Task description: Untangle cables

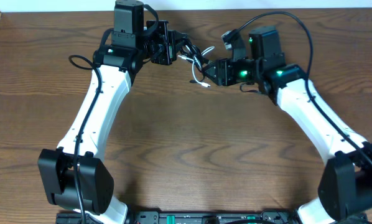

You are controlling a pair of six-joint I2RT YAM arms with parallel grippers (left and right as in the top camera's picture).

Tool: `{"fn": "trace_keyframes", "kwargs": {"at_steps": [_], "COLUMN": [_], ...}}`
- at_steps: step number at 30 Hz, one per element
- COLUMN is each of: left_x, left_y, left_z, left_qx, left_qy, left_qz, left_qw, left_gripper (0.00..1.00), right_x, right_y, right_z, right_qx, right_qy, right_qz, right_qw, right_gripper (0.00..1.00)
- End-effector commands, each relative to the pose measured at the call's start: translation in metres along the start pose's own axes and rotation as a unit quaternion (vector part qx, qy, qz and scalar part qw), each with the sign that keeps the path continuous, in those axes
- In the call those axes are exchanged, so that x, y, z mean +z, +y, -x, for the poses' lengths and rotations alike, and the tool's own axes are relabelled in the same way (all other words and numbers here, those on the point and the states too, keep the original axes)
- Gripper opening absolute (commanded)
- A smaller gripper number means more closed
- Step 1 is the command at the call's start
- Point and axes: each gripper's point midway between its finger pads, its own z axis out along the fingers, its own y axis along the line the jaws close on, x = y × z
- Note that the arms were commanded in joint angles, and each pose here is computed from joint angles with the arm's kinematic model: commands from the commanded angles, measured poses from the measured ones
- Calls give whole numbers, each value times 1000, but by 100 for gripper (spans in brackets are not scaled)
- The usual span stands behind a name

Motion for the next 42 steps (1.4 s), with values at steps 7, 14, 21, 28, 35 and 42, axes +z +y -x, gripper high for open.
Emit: {"fn": "trace_keyframes", "kwargs": {"at_steps": [7,14,21,28,35,42], "left_x": [-6,-6,-6,-6,-6,-7], "left_y": [-6,-7,-7,-7,-8,-7], "left_z": [-7,-2,-2,-2,1,12], "left_qx": [-36,-42,-45,-51,-55,-71], "left_qy": [5,-7,-7,-7,-16,-48], "left_qz": [-9,-13,-13,-13,-16,-21], "left_qw": [999,999,999,999,998,996], "left_gripper": [8,7,7,7,7,7], "right_x": [35,29,26,30,47,54], "right_y": [-7,2,15,28,47,53], "right_z": [-18,-5,11,17,4,-3], "right_qx": [70,70,78,81,88,90], "right_qy": [34,19,-4,-15,0,9], "right_qz": [12,56,89,106,108,104], "right_qw": [997,996,993,991,990,990], "right_gripper": [42,46,47,49,51,51]}}
